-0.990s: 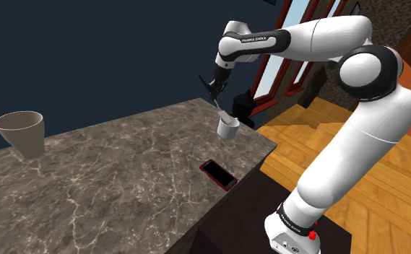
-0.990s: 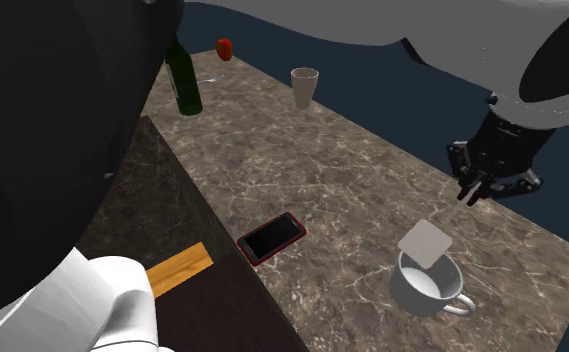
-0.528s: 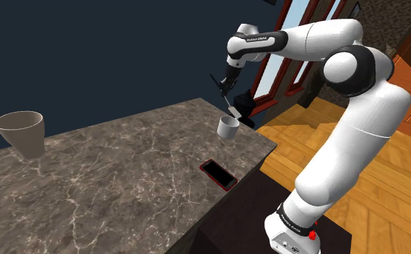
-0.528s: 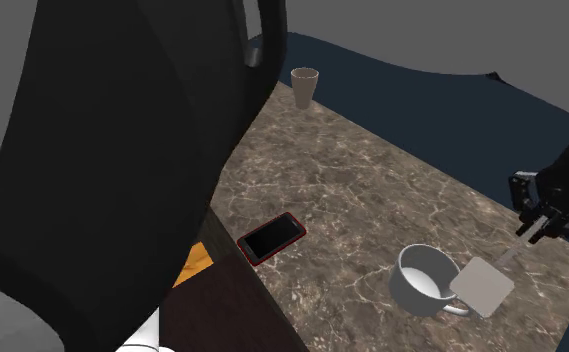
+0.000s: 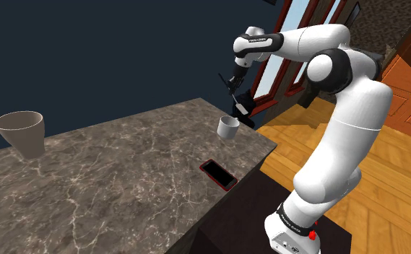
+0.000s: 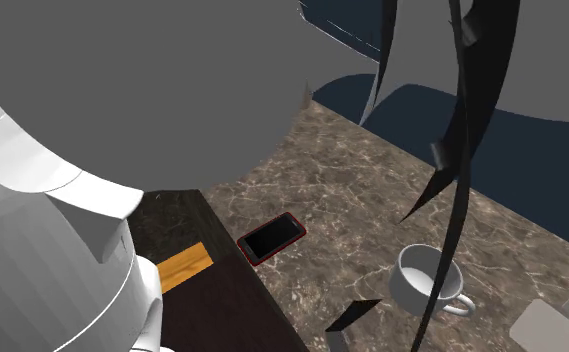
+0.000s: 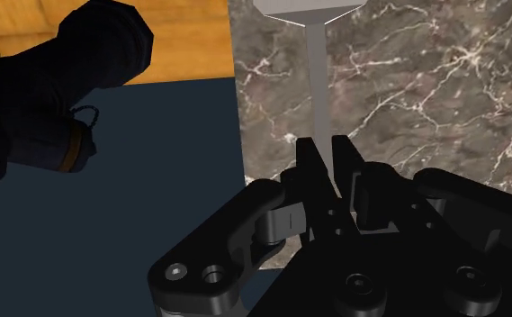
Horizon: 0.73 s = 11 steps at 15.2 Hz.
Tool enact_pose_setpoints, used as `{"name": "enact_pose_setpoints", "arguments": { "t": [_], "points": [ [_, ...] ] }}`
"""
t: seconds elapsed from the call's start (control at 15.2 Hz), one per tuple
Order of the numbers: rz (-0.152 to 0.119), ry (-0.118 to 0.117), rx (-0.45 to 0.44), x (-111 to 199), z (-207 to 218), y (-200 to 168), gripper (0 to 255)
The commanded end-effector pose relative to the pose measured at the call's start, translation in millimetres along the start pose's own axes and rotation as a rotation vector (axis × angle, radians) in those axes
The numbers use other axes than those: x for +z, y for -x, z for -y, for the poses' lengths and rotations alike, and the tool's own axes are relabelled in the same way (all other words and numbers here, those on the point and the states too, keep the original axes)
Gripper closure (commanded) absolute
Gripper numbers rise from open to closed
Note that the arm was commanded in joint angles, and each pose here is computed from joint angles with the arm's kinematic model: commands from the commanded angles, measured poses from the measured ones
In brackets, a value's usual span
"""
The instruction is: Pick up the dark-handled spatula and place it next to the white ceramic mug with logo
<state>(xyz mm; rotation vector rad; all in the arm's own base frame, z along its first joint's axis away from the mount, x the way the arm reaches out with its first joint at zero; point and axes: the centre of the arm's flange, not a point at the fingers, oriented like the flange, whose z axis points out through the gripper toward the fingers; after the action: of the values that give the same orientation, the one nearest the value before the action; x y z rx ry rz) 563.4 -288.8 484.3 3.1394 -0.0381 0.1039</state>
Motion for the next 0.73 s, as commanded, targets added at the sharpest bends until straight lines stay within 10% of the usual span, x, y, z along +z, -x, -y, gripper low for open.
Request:
{"name": "enact_pose_setpoints", "arguments": {
  "t": [0.0, 0.66],
  "points": [
    [0.000, 0.000, -0.001, 9.9, -1.8, 1.6, 255],
    [0.000, 0.000, -0.001, 62.6, -1.8, 5.1, 255]
  ]
}}
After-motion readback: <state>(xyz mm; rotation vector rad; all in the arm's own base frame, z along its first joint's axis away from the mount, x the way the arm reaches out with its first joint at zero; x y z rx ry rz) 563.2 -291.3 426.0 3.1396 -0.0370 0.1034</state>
